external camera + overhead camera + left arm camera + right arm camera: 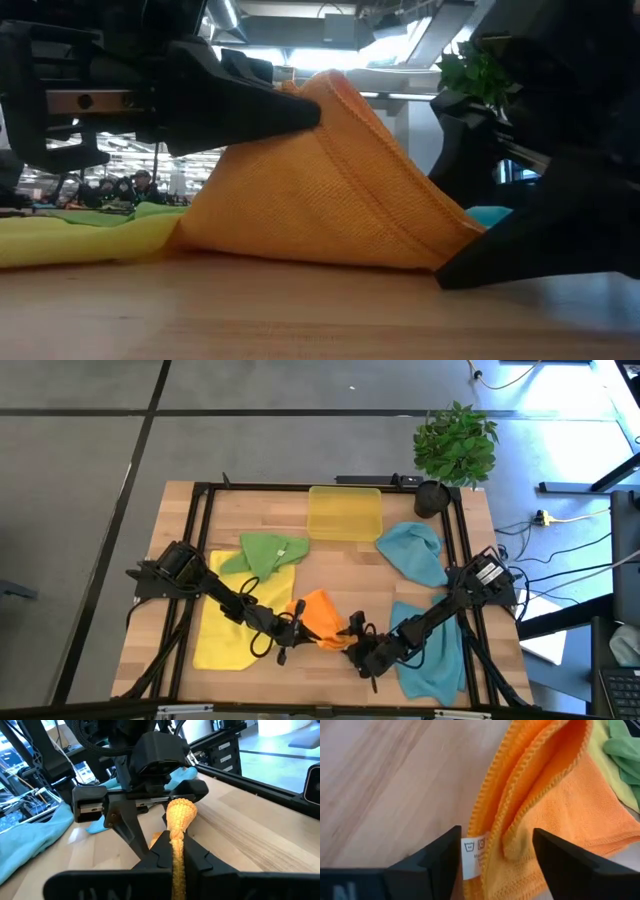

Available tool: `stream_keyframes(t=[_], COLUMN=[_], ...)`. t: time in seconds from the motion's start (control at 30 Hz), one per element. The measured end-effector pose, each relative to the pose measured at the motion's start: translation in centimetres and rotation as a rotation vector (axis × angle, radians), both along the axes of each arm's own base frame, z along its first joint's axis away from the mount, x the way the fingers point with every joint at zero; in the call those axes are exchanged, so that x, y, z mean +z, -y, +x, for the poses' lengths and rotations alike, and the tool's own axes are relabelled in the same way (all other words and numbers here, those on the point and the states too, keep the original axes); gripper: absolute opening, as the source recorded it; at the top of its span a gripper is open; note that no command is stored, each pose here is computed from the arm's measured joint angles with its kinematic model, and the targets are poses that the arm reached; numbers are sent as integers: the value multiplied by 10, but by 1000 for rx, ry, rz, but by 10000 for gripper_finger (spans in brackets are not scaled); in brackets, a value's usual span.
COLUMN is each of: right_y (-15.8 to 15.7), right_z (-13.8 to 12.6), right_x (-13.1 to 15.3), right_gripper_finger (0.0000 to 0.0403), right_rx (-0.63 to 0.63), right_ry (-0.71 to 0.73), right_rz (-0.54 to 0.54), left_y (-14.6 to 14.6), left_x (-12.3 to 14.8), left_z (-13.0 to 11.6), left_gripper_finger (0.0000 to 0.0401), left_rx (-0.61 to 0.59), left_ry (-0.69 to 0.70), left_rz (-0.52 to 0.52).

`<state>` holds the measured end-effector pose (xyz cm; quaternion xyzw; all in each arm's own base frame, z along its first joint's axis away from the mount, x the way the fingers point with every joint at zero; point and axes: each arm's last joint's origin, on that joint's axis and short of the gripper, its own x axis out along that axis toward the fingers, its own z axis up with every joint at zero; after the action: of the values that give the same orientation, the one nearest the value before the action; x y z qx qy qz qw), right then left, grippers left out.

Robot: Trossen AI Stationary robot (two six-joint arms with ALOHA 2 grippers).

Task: Fold microfiber towels
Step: Fold the orange microfiber cloth

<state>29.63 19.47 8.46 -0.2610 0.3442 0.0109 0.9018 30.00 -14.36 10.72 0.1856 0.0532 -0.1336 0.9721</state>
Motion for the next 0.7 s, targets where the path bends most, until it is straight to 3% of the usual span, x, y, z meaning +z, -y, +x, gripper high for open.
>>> stream_keyframes(t=[0.27, 0.5, 0.7], right_y=[1, 4, 18], right_z=[-7, -11, -24], right_x=[-3, -2, 15], right_gripper_finger=[151, 19, 7], right_rx=[-37, -103, -189], right_ry=[-17, -21, -65], right_rz=[-100, -96, -205], left_y=[0, -3, -22], left_x=[0, 0, 0], left_z=[0, 2, 10], left_gripper_finger=[0, 0, 0], left_rx=[-1, 1, 64], left_ry=[2, 17, 24], left_rz=[5, 57, 114])
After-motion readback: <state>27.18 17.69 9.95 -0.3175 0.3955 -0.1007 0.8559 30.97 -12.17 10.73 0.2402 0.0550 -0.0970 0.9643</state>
